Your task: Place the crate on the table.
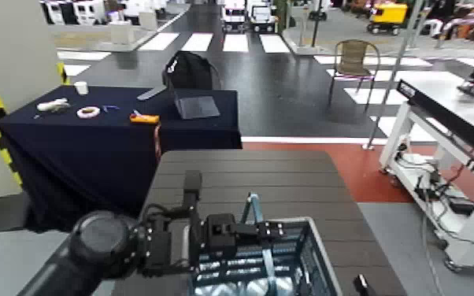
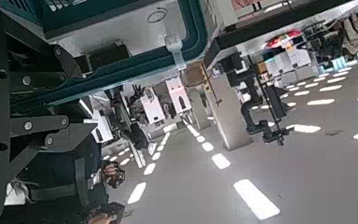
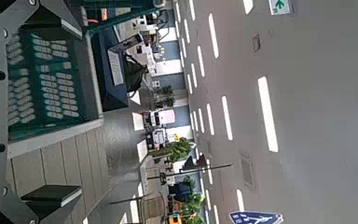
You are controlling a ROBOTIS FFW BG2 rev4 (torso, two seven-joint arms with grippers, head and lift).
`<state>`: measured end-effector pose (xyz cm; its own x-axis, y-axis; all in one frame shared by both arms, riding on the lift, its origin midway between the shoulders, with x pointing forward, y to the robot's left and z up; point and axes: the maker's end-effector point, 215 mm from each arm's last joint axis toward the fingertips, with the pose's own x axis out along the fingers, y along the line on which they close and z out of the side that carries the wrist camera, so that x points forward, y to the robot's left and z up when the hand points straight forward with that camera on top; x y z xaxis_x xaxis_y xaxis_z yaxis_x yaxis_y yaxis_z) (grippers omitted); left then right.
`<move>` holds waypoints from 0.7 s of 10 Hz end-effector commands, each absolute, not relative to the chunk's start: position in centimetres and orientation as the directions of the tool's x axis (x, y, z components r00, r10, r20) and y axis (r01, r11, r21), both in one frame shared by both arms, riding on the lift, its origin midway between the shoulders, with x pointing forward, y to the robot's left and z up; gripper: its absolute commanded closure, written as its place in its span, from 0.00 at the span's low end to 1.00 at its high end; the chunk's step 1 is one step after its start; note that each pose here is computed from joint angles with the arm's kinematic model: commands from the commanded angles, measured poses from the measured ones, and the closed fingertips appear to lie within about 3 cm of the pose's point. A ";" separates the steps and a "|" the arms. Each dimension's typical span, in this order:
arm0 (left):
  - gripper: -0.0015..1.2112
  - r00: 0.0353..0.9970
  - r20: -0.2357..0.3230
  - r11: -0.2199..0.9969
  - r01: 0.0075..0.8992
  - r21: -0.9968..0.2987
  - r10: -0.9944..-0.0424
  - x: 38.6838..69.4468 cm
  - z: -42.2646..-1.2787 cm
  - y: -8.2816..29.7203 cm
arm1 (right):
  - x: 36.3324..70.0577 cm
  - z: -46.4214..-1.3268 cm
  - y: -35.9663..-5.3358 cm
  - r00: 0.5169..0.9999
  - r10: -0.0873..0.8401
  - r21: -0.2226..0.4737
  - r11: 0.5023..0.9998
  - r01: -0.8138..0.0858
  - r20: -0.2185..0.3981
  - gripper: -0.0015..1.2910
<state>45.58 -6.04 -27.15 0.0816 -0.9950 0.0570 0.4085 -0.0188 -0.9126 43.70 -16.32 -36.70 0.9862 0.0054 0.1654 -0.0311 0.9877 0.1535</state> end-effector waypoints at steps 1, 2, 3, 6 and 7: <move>0.99 0.129 -0.004 0.068 0.498 -0.865 -0.992 50.0 -27.7 -6.4 | 43.7 -36.6 -16.2 0.986 0.008 0.156 0.987 -0.034 0.169 0.11; 0.99 0.134 -0.015 0.084 0.521 -0.849 -0.991 51.3 -28.1 -7.2 | 43.7 -36.6 -16.1 0.986 0.008 0.158 0.987 -0.035 0.168 0.11; 0.99 0.131 -0.008 0.078 0.538 -0.839 -0.991 52.4 -28.1 -8.0 | 43.8 -36.6 -16.1 0.985 0.009 0.158 0.987 -0.037 0.171 0.11; 0.99 0.143 -0.078 0.150 0.617 -0.772 -0.987 56.3 -28.7 -8.2 | 43.9 -36.5 -15.8 0.985 0.016 0.160 0.986 -0.044 0.174 0.11; 0.99 0.136 -0.085 0.152 0.627 -0.764 -0.987 56.9 -28.7 -8.2 | 43.9 -36.5 -15.6 0.985 0.019 0.163 0.985 -0.048 0.173 0.11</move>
